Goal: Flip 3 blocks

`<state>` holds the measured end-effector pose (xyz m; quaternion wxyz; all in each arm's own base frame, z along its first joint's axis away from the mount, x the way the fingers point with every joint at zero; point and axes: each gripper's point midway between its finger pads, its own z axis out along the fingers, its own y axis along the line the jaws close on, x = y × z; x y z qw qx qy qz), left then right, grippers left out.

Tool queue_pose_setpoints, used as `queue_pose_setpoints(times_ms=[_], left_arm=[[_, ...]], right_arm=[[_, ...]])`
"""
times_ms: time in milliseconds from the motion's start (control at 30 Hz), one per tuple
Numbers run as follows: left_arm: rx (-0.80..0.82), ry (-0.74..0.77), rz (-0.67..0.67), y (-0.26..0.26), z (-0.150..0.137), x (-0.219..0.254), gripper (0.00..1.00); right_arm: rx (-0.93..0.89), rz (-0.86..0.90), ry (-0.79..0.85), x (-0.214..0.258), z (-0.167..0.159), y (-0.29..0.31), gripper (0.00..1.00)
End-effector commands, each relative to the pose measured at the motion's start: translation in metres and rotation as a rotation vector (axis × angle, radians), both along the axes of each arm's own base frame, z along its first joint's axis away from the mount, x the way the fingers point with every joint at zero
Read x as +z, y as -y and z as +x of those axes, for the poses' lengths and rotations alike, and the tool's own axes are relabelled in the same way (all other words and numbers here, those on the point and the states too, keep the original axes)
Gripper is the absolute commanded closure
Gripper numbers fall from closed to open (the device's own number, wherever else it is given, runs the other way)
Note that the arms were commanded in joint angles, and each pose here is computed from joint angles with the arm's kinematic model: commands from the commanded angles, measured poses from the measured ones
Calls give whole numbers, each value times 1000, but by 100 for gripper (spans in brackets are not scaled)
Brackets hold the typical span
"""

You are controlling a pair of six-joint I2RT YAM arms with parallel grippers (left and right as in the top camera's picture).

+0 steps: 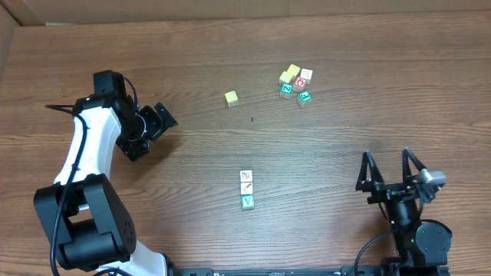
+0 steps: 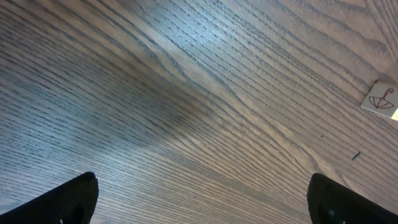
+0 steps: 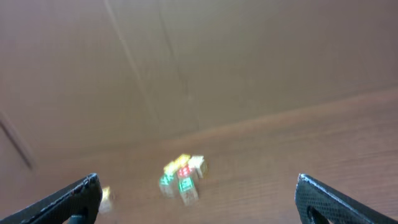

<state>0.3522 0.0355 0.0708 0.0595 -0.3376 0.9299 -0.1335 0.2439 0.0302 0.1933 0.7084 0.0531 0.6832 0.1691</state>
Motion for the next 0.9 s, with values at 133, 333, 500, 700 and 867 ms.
queue_pose_setpoints(times_ms=[133,333,500,700,867], left_arm=[[1,8,5,-2,3,2,0],[1,8,5,-2,3,2,0],[1,8,5,-2,3,2,0],[1,8,5,-2,3,2,0],[1,8,5,-2,3,2,0]], right_arm=[[131,-357,19,-18,-5,-24,0],[128,-352,17,-18,-5,-23,0],[128,-352,17,-18,-5,-23,0],[128,-352,17,-18,-5,-23,0],[128,-352,17,-18,-5,-23,0]])
